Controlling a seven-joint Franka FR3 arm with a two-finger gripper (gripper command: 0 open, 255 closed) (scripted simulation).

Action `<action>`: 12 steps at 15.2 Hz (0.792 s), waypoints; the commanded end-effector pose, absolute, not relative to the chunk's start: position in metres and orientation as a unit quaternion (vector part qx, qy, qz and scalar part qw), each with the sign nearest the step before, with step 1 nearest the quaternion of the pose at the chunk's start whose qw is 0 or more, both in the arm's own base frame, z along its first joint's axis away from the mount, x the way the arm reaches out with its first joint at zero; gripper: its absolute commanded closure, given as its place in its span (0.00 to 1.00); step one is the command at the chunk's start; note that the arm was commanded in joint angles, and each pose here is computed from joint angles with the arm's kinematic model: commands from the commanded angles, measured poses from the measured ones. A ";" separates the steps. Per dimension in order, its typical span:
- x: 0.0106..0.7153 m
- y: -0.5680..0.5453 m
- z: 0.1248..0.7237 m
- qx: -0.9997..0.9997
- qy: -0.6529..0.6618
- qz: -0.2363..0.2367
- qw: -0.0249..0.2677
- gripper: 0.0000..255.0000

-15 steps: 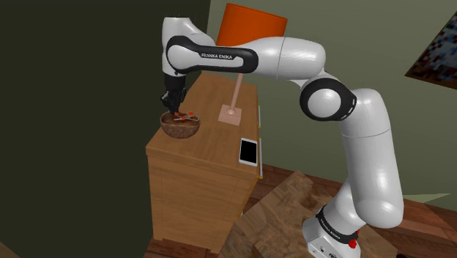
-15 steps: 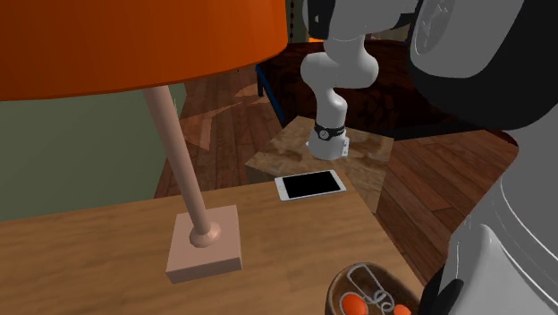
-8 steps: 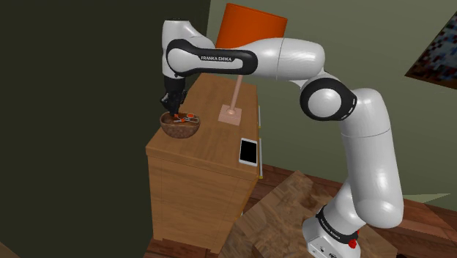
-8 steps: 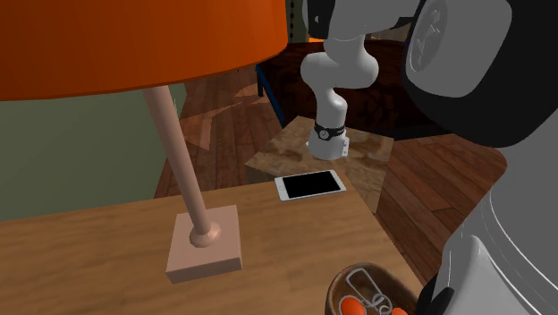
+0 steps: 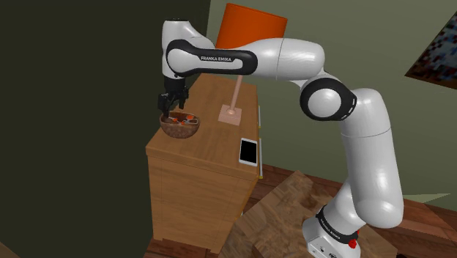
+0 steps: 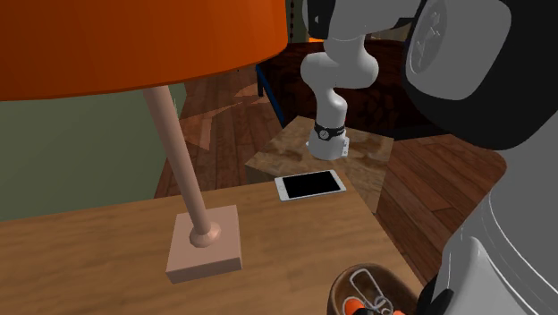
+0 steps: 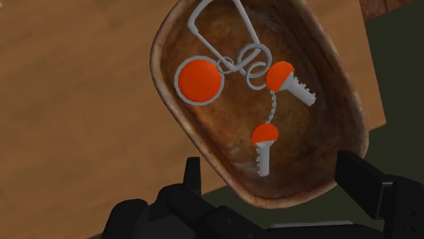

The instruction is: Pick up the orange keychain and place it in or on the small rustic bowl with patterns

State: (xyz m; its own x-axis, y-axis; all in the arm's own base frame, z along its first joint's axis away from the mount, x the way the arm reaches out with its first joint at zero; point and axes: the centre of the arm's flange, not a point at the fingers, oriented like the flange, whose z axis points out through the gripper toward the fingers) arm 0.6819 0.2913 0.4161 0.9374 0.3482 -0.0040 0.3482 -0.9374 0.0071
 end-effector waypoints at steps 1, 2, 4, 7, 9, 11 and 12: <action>0.682 0.291 0.429 0.984 0.177 -0.001 0.004 0.00; 0.682 0.292 0.443 0.984 0.177 -0.001 0.004 0.00; 0.682 0.292 0.466 0.984 0.177 -0.001 0.004 0.00; 0.682 0.292 0.466 0.984 0.177 -0.001 0.004 0.00; 0.682 0.292 0.466 0.984 0.177 -0.001 0.004 0.00; 0.682 0.292 0.466 0.984 0.177 -0.001 0.004 0.00; 0.682 0.292 0.466 0.984 0.177 -0.001 0.004 0.00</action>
